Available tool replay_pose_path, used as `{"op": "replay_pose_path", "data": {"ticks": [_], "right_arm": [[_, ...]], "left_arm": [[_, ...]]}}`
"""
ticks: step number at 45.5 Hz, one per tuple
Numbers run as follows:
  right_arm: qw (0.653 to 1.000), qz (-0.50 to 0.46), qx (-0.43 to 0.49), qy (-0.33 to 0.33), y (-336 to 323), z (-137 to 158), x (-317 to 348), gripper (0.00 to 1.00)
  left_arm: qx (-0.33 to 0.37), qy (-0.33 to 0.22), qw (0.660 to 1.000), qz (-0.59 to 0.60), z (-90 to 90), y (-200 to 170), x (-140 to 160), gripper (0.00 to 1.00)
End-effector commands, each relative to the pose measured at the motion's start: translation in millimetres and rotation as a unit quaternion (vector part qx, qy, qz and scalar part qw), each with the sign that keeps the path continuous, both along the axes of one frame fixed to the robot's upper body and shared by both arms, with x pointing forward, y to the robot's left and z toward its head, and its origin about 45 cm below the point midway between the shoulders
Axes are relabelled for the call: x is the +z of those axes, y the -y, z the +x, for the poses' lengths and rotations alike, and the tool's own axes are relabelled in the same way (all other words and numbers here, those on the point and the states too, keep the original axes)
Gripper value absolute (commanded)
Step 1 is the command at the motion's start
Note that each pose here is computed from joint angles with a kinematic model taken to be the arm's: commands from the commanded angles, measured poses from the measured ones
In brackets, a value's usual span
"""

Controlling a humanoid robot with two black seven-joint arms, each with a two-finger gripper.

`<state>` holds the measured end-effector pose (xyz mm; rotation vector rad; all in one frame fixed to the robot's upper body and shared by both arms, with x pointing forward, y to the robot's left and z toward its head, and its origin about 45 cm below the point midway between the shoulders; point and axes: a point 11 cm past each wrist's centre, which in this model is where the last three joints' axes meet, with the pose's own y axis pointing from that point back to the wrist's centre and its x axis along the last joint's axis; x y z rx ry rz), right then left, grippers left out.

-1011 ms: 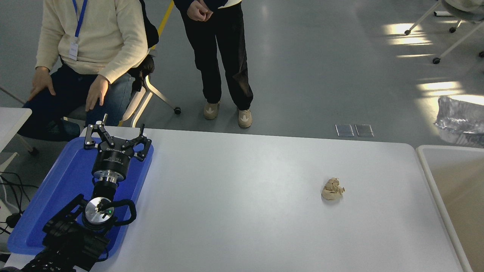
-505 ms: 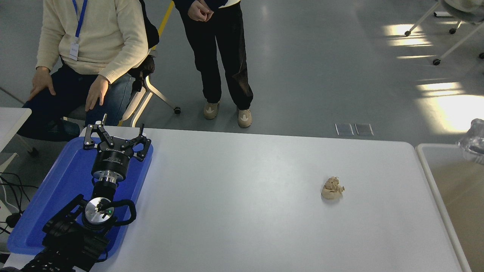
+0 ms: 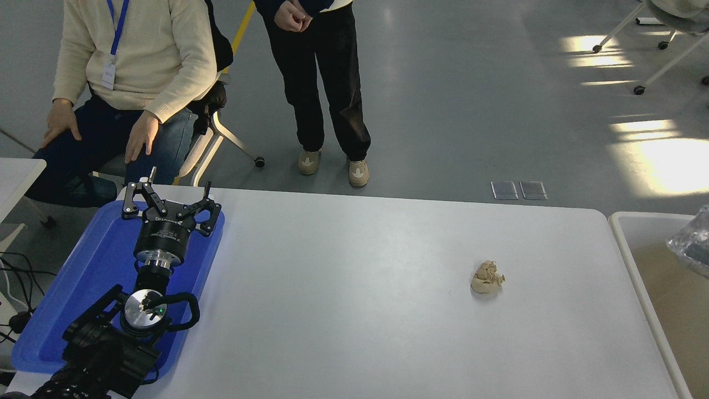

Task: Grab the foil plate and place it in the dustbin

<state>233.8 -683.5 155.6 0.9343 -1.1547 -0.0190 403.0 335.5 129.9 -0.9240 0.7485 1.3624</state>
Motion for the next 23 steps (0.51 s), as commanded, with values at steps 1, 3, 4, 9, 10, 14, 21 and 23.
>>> {"op": "replay_pose_path", "data": {"ticks": [1, 3, 4, 9, 10, 14, 21, 23], "right_arm": [[1.000, -0.002, -0.014, 0.001, 0.1, -17.3, -15.5, 0.00], [1.000, -0.001, -0.013, 0.000, -0.5, -17.0, -16.2, 0.00], [1.000, -0.001, -0.013, 0.000, -0.5, -17.0, -16.2, 0.01], [1.000, -0.001, -0.014, 0.002, -1.1, -16.6, -16.7, 0.20], [1.000, -0.001, -0.014, 0.002, -1.1, -16.6, -16.7, 0.33], [1.000, 0.001, -0.013, 0.002, -1.5, -16.6, -17.2, 1.00], [1.000, 0.005, -0.011, 0.001, -4.9, -14.9, -20.8, 1.00], [1.000, 0.005, -0.011, 0.000, -5.2, -15.0, -21.2, 1.00]], "left_arm": [[0.000, 0.000, 1.000, 0.000, 0.0, 0.0, 0.0, 1.00], [0.000, 0.000, 1.000, 0.000, 0.0, 0.0, 0.0, 1.00], [0.000, 0.000, 1.000, 0.000, 0.0, 0.0, 0.0, 1.00], [0.000, -0.001, 1.000, 0.000, 0.0, 0.0, -0.1, 1.00], [0.000, 0.000, 1.000, 0.000, 0.0, 0.0, 0.0, 1.00], [0.000, 0.000, 1.000, 0.000, 0.0, 0.0, 0.0, 1.00], [0.000, -0.001, 1.000, 0.000, 0.0, 0.0, -0.1, 1.00], [0.000, 0.000, 1.000, 0.000, 0.0, 0.0, 0.0, 1.00]]}}
